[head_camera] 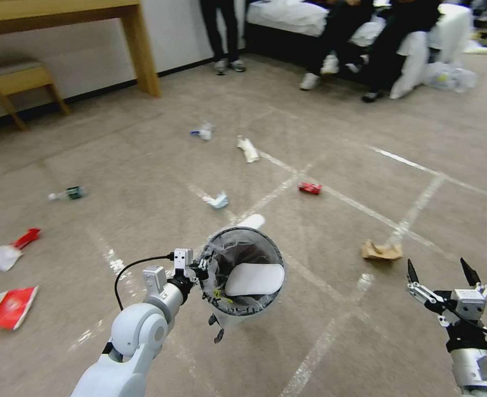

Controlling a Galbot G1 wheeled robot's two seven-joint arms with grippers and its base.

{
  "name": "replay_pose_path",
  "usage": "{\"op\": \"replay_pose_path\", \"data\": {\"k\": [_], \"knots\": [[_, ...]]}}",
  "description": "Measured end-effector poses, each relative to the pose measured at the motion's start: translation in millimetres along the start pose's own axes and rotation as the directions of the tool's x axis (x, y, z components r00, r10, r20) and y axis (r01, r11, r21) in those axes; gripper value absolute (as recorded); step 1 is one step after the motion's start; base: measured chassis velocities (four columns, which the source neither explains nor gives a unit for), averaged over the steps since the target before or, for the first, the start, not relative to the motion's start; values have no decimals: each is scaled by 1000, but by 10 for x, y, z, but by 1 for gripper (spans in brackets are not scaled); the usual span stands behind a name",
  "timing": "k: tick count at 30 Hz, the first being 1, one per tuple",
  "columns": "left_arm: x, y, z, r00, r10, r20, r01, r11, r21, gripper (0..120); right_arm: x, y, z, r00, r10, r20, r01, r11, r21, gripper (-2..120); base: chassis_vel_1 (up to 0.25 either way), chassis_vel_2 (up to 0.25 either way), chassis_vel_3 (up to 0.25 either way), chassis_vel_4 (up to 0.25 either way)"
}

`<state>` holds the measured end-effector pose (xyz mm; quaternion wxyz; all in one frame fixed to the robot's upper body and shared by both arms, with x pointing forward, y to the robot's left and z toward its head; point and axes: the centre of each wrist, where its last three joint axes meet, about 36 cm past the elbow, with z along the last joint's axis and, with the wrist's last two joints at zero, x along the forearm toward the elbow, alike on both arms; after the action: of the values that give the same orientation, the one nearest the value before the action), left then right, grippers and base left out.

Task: Pick up the trash bin and place the garbage on the floor into it.

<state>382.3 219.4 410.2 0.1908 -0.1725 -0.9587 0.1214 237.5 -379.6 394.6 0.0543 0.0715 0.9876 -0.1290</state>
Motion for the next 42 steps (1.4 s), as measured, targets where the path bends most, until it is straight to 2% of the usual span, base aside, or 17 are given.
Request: {"op": "replay_pose_path", "data": {"k": [15,42], "knots": [[14,-12,-14,999,-14,38,14,1000,0,1,-17,41,1,1000,-9,-14,9,1000,-2,100,0,0,0,0],[10,-48,52,999,-27,33,27,1000,12,1,-57,18,34,999,-50,-22,50,999,-4,100,0,0,0,0]]}}
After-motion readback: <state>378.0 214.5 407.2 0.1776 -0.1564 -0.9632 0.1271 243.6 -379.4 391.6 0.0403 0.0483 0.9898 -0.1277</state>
